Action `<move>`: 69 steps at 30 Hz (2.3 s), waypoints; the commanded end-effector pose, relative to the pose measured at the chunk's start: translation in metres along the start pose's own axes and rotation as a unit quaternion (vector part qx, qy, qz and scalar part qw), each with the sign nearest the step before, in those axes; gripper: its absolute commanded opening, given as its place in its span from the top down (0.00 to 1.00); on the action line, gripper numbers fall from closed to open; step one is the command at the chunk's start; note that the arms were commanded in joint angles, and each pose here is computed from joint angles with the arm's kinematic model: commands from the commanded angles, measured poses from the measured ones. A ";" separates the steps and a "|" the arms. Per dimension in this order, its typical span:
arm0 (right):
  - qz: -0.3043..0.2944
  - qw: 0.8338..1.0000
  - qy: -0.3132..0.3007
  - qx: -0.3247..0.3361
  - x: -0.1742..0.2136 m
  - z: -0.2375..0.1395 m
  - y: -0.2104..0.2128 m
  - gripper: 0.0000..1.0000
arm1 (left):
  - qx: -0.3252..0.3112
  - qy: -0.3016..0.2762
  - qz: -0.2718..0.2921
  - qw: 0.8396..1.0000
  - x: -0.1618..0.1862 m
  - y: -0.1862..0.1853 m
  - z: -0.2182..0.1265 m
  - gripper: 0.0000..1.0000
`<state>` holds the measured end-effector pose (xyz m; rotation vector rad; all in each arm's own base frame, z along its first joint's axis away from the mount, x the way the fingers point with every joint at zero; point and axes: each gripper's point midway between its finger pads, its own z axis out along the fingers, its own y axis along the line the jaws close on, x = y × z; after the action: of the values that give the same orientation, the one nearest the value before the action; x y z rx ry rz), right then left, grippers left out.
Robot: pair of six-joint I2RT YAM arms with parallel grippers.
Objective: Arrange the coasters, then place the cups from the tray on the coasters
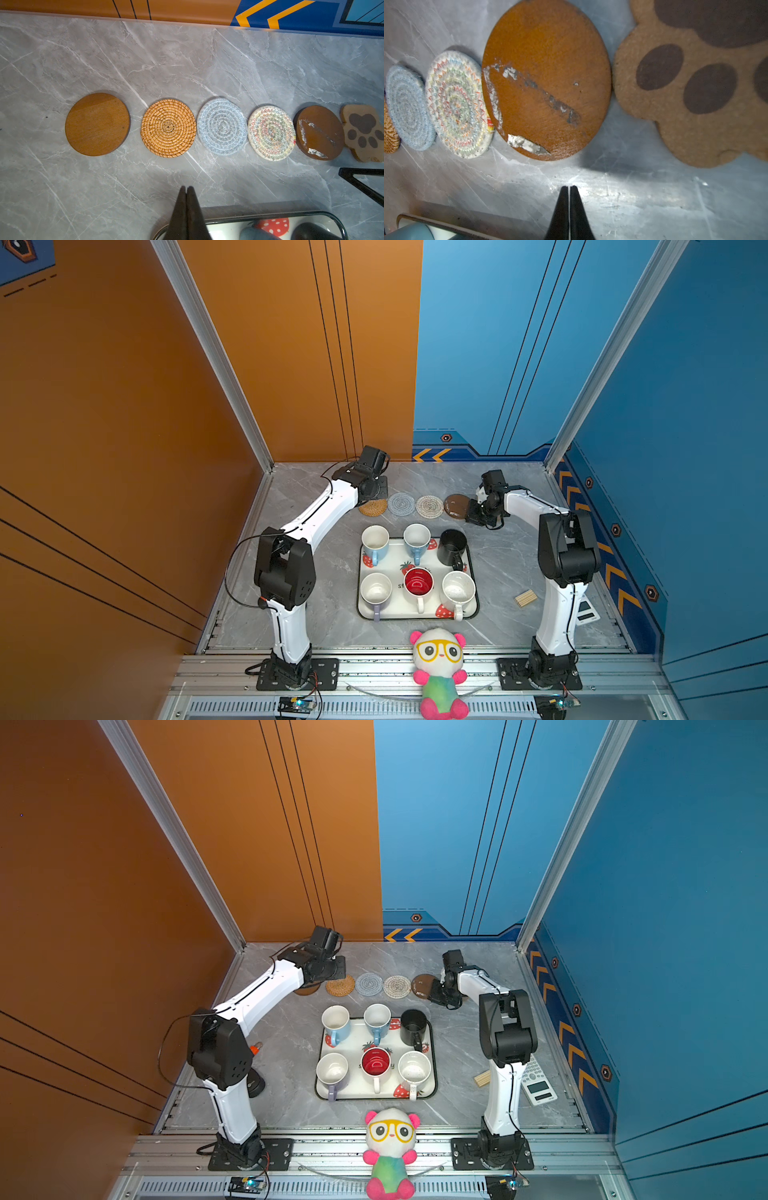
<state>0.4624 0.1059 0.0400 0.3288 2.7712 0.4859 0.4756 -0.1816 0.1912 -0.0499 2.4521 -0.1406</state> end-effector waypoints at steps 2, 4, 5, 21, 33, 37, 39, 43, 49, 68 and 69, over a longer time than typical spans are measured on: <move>0.018 1.000 0.015 -0.003 0.005 0.019 -0.009 1.00 | -0.009 -0.020 0.012 1.000 -0.013 0.002 -0.022 0.94; 0.021 1.000 0.016 -0.007 0.004 0.021 -0.008 1.00 | -0.009 -0.020 0.013 1.000 -0.013 0.002 -0.023 0.94; 0.022 1.000 0.017 -0.008 0.004 0.022 -0.008 1.00 | -0.009 -0.020 0.013 1.000 -0.013 0.002 -0.024 0.94; 0.026 0.999 0.012 -0.015 -0.006 0.031 -0.006 1.00 | -0.016 -0.021 0.015 1.000 -0.013 0.005 -0.026 0.94; 0.024 0.999 0.001 -0.024 -0.011 0.018 0.000 1.00 | -0.015 -0.025 0.014 0.999 -0.014 0.005 -0.032 0.93; 0.023 0.999 -0.031 -0.021 -0.015 -0.016 -0.002 1.00 | -0.013 -0.031 0.014 0.999 -0.017 0.004 -0.036 0.91; 0.028 0.998 -0.049 -0.017 -0.018 -0.034 -0.009 1.00 | -0.010 -0.032 0.016 0.999 -0.018 0.003 -0.038 0.91; 0.044 0.996 -0.077 -0.013 -0.023 -0.064 -0.026 1.00 | -0.003 -0.037 0.018 0.999 -0.022 0.000 -0.043 0.91; 0.079 0.994 -0.075 0.012 -0.016 -0.074 -0.065 1.00 | 0.004 -0.041 0.019 0.999 -0.025 -0.003 -0.045 0.91; 0.114 0.992 -0.041 0.040 -0.015 -0.041 -0.109 0.79 | 0.000 -0.045 0.021 0.999 -0.025 -0.004 -0.048 0.90; 0.114 0.992 -0.040 0.040 -0.016 -0.040 -0.110 0.78 | 0.000 -0.045 0.021 0.999 -0.025 -0.005 -0.048 0.90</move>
<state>0.4394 -0.0051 0.0378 0.6874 2.6910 0.4272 0.4678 -0.1803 0.2178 -0.0225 2.4131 -0.1210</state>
